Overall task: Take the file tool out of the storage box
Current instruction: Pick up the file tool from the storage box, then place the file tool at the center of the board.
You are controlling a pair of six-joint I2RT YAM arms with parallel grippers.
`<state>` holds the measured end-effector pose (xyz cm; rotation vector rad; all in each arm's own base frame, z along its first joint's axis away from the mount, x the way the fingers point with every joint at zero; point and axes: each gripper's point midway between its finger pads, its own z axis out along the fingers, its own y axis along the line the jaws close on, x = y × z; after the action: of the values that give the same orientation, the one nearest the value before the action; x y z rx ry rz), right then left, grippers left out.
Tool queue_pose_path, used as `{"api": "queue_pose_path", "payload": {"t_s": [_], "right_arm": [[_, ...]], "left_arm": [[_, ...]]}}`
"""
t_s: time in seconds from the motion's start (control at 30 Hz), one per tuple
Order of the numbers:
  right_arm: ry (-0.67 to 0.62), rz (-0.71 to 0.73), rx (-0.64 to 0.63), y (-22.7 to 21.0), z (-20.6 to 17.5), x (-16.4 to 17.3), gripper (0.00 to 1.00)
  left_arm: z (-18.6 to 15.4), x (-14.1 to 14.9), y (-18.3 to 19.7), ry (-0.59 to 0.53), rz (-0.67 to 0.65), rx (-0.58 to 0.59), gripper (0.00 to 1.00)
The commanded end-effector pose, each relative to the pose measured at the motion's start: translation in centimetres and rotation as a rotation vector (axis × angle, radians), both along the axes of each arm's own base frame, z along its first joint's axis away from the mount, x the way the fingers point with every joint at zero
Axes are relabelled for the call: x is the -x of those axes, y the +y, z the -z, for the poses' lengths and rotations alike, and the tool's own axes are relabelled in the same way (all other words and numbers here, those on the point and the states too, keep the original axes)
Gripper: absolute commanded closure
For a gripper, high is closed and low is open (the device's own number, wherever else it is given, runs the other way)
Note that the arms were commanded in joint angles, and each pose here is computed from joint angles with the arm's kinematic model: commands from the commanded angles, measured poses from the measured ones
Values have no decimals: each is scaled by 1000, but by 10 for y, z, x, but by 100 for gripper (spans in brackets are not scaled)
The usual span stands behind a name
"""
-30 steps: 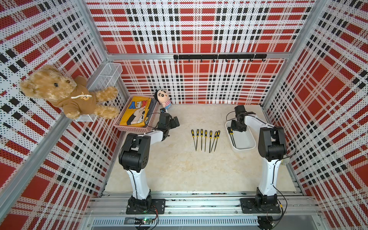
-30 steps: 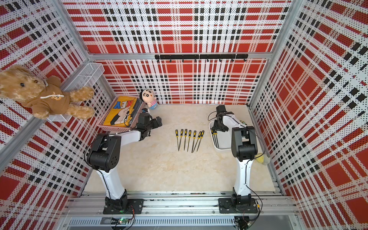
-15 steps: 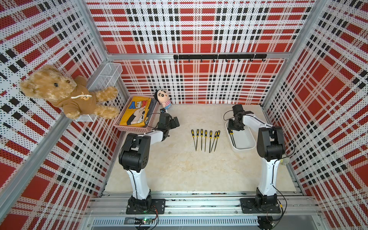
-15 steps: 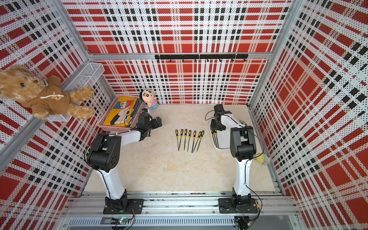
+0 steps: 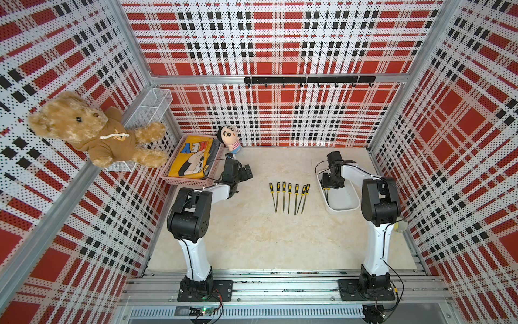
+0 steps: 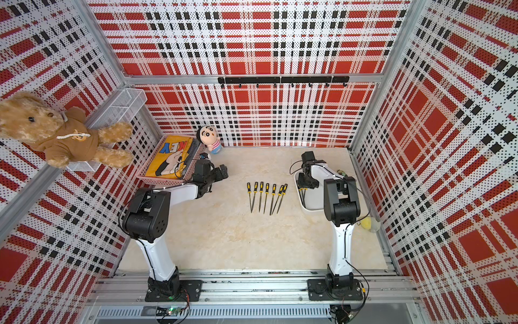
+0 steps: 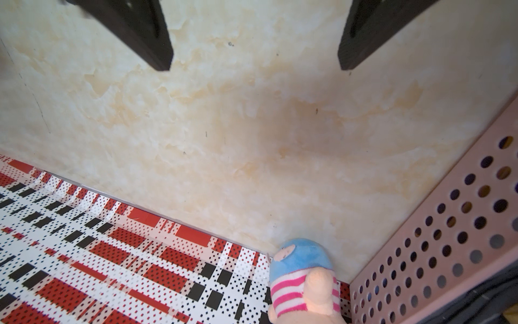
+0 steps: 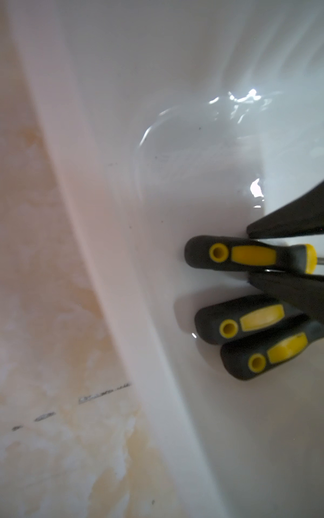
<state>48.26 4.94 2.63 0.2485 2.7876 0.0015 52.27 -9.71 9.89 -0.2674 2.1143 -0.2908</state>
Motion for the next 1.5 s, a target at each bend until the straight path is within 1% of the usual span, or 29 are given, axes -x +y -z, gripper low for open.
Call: {"api": "queue_pose_path", "payload": {"t_s": [0.0,0.07,0.2,0.3,0.4,0.47,0.53,0.6,0.67,0.8,0.87,0.97,1.07,1.1,1.17,1.27,1.47], "right_arm": [[51,3,10,-6,16,10,83],[33,10,11,-7,9,7,90],[-26,21,24,-10,-19,-5,93],[-98,20,35,-10,-57,-17,94],[-193,-9,36,3,-102,-27,94],[-254,-51,10,24,-133,-33,94],[-289,-92,-19,47,-155,-35,94],[-315,-140,-63,78,-171,-36,93],[-325,-205,-133,120,-177,-33,92],[-303,-276,-199,184,-168,-25,91],[-280,-304,-305,221,-157,-20,91],[-251,-303,-408,266,-139,-14,91],[-221,-319,-454,306,-120,-10,90],[-222,-322,-459,315,-121,-10,90],[-201,-322,-440,331,-107,-8,90],[-166,-310,-434,343,-87,-8,91],[-142,-299,-420,347,-68,-6,90]], "left_arm": [[-8,-1,4,-19,-2,-8,1],[-8,-1,4,-19,-3,-7,1],[-11,-2,3,-25,0,-6,1],[-13,-3,4,-27,-1,-10,1],[-16,-5,3,-32,-1,-9,1],[-18,-5,4,-36,-5,-7,1],[-19,-6,6,-39,-11,7,1],[-22,-7,10,-48,-19,28,1],[-23,-7,16,-55,-31,52,1],[-24,-4,29,-58,-58,64,1],[-24,-1,35,-57,-68,61,1],[-23,2,43,-54,-84,55,1],[-23,6,49,-54,-96,57,1],[-23,7,51,-55,-100,56,1],[-22,9,54,-53,-106,55,1],[-21,12,56,-51,-111,51,1],[-15,16,56,-41,-111,49,1]]}}
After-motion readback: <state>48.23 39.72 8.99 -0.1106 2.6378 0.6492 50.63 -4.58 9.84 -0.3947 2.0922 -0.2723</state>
